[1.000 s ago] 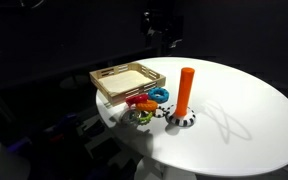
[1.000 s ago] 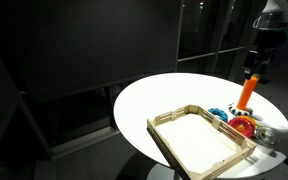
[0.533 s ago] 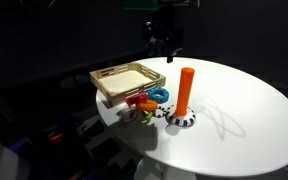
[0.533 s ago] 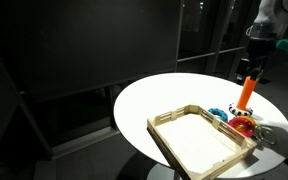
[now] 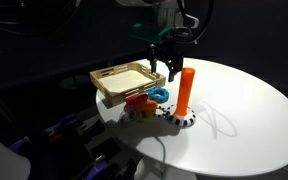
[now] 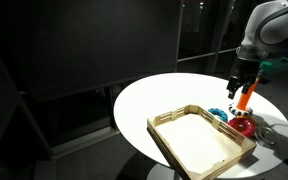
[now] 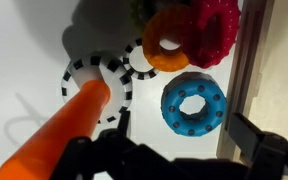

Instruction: Put the blue ring in the crate

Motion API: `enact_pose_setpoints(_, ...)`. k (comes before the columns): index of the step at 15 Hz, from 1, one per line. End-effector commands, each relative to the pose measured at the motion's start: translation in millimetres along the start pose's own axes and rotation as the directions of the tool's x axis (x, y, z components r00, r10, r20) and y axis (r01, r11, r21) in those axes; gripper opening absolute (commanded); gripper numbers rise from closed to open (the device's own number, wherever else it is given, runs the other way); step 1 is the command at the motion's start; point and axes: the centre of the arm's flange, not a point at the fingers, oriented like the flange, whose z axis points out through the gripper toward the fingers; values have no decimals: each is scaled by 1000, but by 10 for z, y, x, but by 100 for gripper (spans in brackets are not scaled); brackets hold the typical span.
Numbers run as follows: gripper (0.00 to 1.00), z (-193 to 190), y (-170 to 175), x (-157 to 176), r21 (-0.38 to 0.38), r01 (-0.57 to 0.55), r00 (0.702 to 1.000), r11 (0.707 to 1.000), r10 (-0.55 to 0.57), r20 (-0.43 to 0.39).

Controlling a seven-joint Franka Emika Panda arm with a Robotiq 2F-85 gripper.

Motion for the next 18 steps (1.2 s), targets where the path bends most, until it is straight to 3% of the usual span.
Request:
enact_pose_setpoints(1,100,217,63,178,-18,-24,1000,1000,24,3)
enact_pose_setpoints(11,100,738,59,283,-29,-21,999,999,22,27)
enact_pose_setpoints(18,100,889,-11,363,-32,-12,999,999,13,39)
